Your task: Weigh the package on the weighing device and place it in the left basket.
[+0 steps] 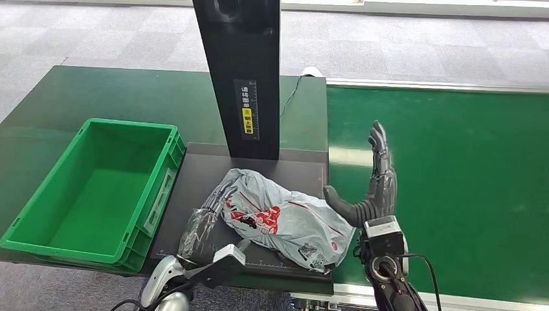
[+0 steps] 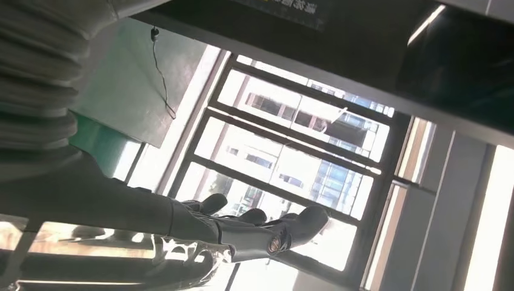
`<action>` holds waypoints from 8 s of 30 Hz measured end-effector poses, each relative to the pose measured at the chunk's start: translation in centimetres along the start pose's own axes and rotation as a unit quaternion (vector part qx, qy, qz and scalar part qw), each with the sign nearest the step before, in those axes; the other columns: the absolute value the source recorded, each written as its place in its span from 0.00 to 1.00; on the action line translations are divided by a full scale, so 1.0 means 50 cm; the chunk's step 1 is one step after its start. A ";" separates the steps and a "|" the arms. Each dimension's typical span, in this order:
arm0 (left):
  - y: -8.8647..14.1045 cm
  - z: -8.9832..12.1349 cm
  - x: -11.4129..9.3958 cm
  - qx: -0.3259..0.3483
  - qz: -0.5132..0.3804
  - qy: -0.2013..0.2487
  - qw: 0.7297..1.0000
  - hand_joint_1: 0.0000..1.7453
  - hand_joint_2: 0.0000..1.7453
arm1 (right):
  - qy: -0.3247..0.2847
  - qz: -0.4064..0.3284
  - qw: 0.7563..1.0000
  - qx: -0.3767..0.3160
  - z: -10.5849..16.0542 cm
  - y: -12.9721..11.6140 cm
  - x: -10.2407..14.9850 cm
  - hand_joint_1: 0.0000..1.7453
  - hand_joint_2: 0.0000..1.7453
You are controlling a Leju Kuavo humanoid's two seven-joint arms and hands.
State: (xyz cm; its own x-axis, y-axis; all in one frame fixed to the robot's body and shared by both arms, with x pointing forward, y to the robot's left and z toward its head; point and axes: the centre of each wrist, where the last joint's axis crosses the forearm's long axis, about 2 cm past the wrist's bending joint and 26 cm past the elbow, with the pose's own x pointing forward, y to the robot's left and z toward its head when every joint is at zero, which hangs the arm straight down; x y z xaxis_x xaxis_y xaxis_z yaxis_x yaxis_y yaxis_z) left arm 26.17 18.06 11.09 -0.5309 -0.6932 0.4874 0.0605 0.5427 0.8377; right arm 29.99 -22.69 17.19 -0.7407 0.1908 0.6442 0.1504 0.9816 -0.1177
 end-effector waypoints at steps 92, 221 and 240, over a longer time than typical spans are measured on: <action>0.178 0.091 -0.196 0.432 -0.044 0.137 0.890 1.00 1.00 | 0.007 0.054 0.998 -0.004 0.050 -0.034 0.010 0.00 1.00; 0.069 -0.046 -0.053 0.073 -0.141 0.147 0.976 0.00 1.00 | 0.015 0.073 0.996 0.041 0.030 -0.016 0.004 0.00 1.00; 0.074 -0.017 -0.095 0.003 -0.151 0.222 0.963 0.73 1.00 | 0.017 0.069 0.996 0.051 0.029 -0.011 0.007 0.00 1.00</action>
State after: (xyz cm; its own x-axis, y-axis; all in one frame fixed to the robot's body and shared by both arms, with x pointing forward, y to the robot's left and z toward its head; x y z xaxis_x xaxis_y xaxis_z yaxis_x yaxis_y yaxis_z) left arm 29.61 22.96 12.11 -0.1095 -0.9539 0.2794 -0.0464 0.2857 0.9572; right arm 28.68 -23.16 16.39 -0.6942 0.3253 0.6420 0.1809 0.9422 -0.2819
